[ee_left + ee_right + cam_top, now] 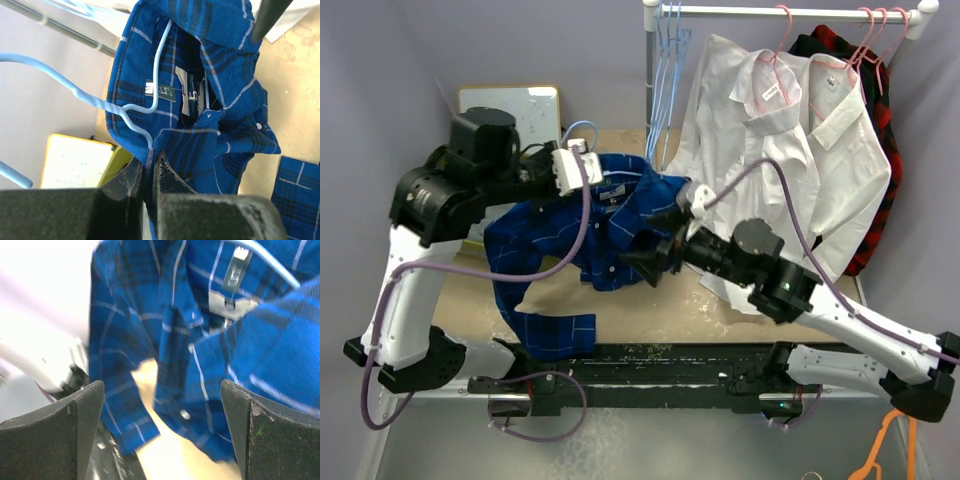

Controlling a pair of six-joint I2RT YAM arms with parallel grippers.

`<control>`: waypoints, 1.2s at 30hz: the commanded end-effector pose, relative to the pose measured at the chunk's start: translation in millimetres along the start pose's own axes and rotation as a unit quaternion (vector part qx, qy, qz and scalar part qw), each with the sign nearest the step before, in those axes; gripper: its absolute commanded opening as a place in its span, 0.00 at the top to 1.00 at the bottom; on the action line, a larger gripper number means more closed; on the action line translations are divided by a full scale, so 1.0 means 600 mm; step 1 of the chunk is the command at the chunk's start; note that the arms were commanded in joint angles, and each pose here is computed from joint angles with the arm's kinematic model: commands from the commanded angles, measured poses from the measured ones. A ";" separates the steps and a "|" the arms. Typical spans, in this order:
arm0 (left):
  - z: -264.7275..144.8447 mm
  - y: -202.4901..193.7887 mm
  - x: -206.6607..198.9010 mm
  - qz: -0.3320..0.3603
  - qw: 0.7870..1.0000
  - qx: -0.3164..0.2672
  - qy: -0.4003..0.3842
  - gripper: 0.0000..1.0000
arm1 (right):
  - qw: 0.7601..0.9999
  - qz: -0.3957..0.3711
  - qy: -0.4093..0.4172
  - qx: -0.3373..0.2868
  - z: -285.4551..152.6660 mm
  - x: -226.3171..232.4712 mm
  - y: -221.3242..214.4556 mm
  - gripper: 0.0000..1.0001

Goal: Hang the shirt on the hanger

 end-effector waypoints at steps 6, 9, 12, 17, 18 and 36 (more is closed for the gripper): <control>0.042 0.005 0.037 0.068 0.997 -0.008 0.027 1.00 | 0.966 -0.232 -0.111 -0.004 -0.147 -0.072 -0.078 0.00; 0.050 -0.008 0.013 0.080 0.997 -0.003 -0.018 1.00 | 0.951 -0.266 -0.157 -0.009 -0.176 -0.095 -0.064 0.00; 0.057 -0.027 -0.026 0.107 0.990 0.000 -0.092 1.00 | 0.943 -0.292 -0.159 0.024 -0.179 -0.105 -0.073 0.00; 0.071 -0.051 -0.060 0.127 0.979 0.005 -0.161 1.00 | 0.958 -0.268 -0.076 0.061 -0.154 -0.122 -0.086 0.00; 0.074 -0.054 -0.063 0.131 0.977 0.007 -0.168 1.00 | 0.962 -0.262 -0.047 0.052 -0.151 -0.118 -0.086 0.00; 0.104 -0.071 -0.088 0.154 0.963 0.009 -0.220 1.00 | 0.967 -0.172 0.173 0.077 -0.053 -0.082 -0.138 0.23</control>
Point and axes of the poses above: each gripper's point midway between its finger pads, its own z axis out along the fingers, its own x axis along the line the jaws close on, y = z × x, the point moved 3 cm from there along -z, back along the fingers, and after that the axes turned 13 degrees about -z, right-handed, at the moved point
